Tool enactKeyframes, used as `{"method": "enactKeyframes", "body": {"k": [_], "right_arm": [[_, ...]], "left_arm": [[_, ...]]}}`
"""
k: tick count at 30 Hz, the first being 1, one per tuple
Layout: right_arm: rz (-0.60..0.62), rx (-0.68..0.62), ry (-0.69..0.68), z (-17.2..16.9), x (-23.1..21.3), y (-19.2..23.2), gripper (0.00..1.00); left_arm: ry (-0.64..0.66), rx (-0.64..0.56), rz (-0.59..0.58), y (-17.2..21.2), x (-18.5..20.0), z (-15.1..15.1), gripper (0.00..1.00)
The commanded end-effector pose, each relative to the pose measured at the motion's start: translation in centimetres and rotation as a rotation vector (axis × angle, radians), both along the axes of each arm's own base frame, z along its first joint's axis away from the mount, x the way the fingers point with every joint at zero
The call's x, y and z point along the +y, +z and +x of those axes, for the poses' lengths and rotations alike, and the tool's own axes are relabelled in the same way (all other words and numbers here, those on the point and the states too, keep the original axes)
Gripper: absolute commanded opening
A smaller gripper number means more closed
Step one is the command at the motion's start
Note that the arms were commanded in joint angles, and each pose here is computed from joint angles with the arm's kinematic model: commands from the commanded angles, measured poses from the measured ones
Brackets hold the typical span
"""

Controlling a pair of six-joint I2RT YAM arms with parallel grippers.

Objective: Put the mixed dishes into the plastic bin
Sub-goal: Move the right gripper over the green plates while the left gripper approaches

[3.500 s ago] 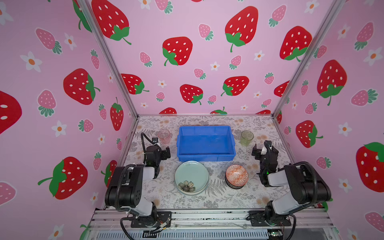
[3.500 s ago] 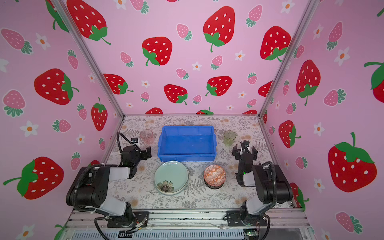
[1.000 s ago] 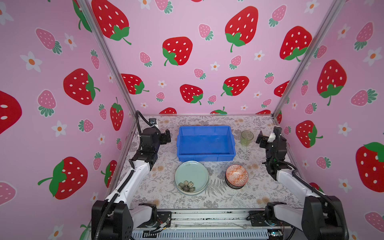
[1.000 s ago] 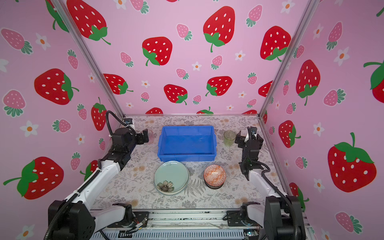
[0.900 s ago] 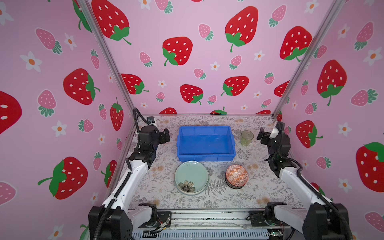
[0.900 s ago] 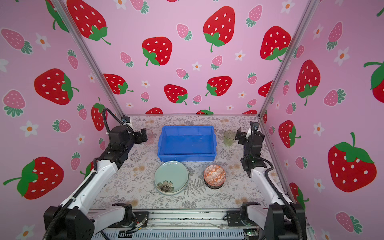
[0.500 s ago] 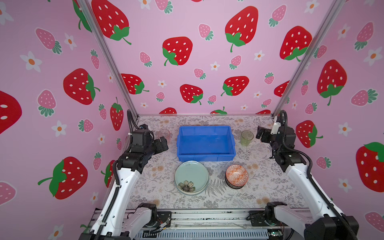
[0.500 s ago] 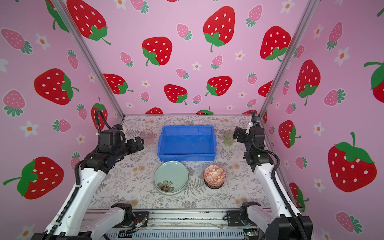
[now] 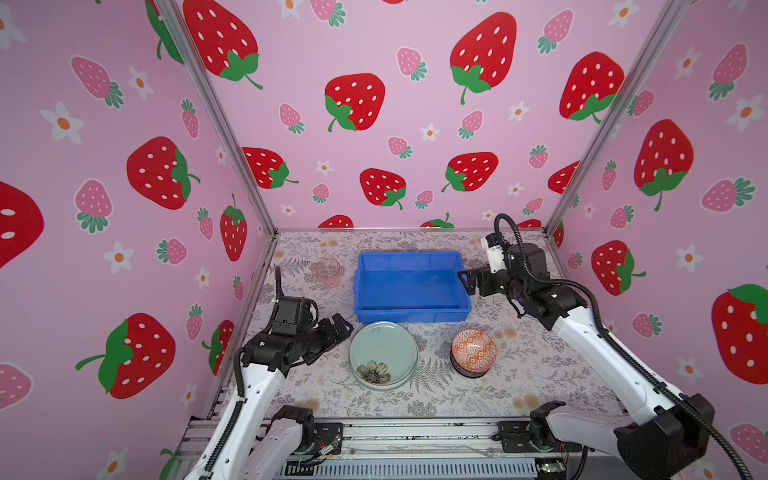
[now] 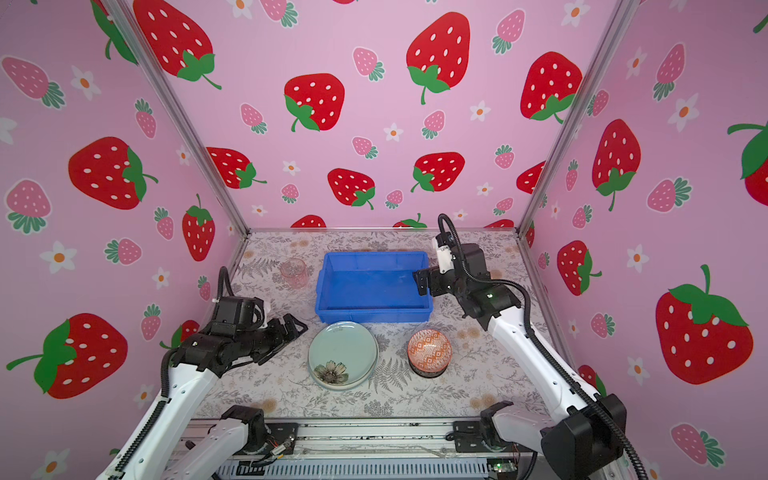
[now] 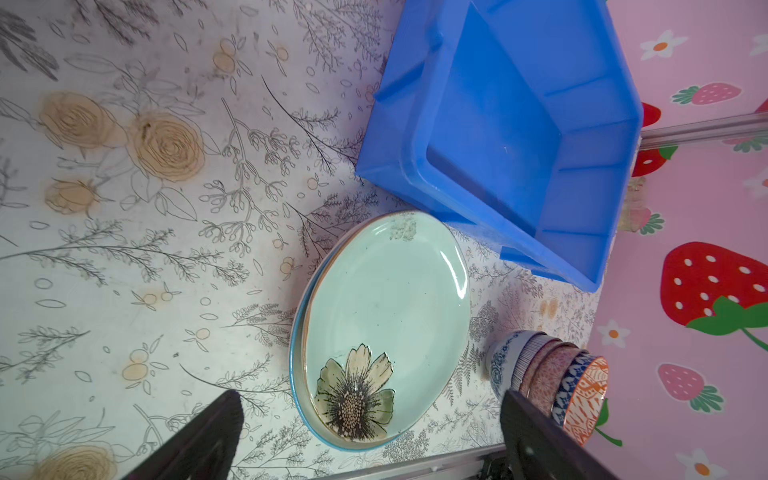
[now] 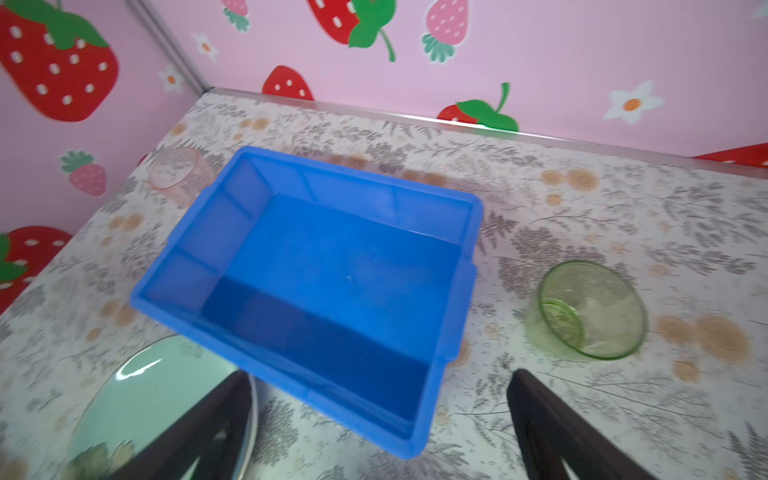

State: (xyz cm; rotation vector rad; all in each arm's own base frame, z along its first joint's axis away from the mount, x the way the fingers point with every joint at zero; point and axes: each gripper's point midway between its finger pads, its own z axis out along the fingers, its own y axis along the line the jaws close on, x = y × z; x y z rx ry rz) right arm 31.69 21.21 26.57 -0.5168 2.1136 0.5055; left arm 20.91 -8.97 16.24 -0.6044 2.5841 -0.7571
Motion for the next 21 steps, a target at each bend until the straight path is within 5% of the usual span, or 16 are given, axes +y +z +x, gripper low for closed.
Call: {"method": "enactKeyframes", "body": {"k": [1,17,21], "right_arm": [[0.033,0.109,0.075,-3.2,2.7,-0.9,0.99],[0.029,0.447,0.151,-11.3,11.6,-5.3,0.99],[-0.014,0.413,0.117,-12.1,11.7,-7.4,0.99]], "left_arm": [[-0.018,0.090,-0.073,-0.5,-1.2,-1.8,0.99],[-0.039,0.198,-0.079,-0.8,-1.4,-3.5,0.99],[-0.063,0.140,-0.085,-1.0,-1.7,-2.6,0.99]]}}
